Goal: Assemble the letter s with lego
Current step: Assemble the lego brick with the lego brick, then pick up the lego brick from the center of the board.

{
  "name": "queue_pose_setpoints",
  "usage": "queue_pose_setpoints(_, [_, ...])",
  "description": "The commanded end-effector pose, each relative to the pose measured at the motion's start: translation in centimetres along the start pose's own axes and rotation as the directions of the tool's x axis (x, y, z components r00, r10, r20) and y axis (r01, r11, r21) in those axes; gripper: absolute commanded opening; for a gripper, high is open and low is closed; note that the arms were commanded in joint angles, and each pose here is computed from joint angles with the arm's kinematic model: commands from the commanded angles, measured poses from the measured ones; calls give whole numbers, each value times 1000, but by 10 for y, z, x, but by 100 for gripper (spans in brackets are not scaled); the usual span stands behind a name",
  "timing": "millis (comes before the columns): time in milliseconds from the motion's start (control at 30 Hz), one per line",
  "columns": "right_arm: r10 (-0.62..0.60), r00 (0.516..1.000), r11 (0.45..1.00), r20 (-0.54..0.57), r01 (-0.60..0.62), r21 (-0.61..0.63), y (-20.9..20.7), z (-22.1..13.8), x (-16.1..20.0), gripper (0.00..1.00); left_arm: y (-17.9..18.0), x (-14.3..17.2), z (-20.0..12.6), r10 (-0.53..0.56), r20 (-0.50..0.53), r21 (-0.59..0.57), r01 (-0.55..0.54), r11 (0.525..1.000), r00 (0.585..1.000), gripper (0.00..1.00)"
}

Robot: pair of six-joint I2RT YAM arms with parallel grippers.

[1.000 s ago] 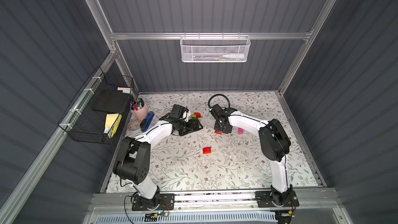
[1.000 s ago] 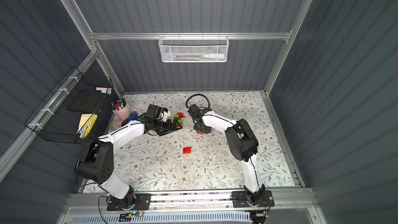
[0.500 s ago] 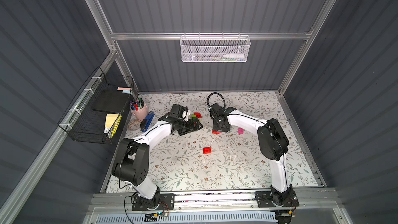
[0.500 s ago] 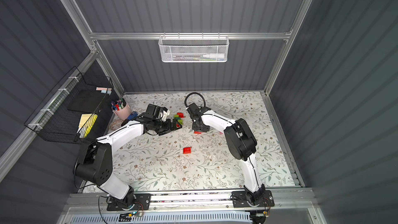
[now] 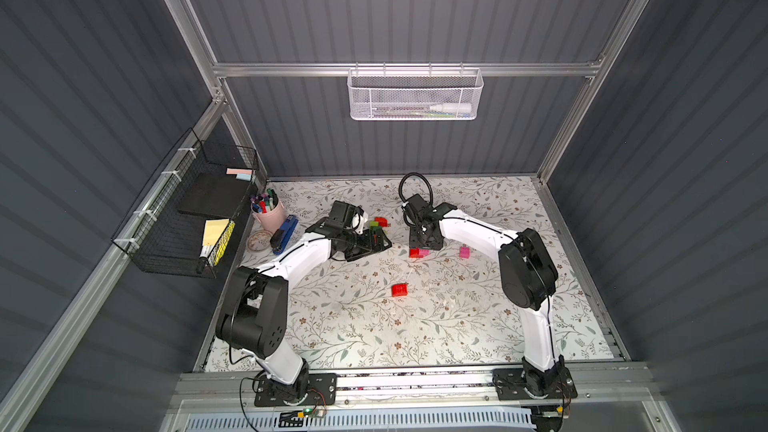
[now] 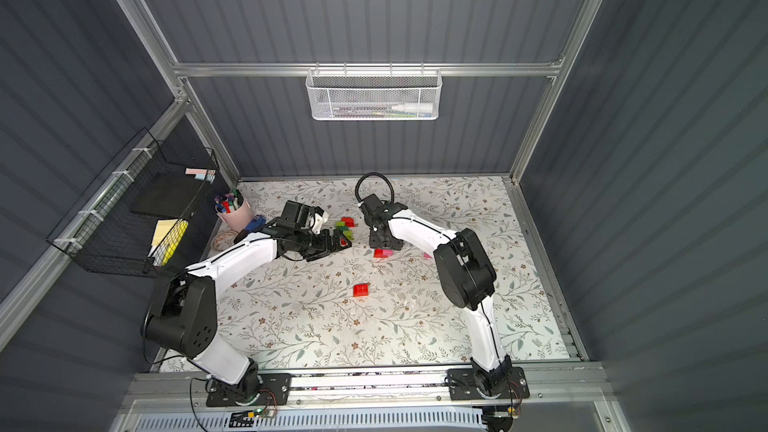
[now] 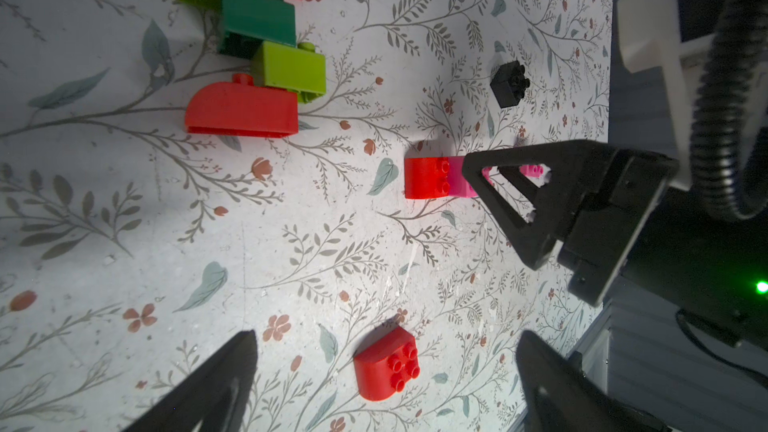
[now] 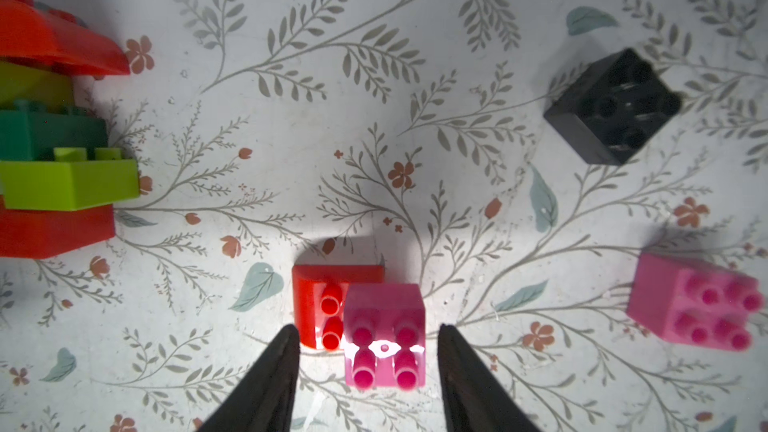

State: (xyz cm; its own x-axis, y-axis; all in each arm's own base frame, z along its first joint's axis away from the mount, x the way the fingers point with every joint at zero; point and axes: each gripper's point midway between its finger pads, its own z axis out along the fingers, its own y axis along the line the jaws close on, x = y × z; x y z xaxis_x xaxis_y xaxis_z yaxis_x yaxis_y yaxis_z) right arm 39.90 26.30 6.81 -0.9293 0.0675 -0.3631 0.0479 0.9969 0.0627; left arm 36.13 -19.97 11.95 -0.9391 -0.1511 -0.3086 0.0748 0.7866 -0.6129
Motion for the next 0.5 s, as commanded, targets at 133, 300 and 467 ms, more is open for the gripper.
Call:
queue_pose_setpoints(133, [32, 997, 999, 68, -33, 15, -50, -57, -14, 65, -9, -3, -7, 30, 6, 39, -30, 999, 1000, 99])
queue_pose_setpoints(300, [93, 995, 994, 29, -95, 56, -107, -61, 2, 65, -17, -11, -5, 15, 35, 74, -17, 997, 999, 99])
queue_pose_setpoints(467, [127, 991, 991, -44, -125, 48, -133, -41, 18, 66, -31, -6, 3, 35, 22, 98, -37, 995, 999, 100])
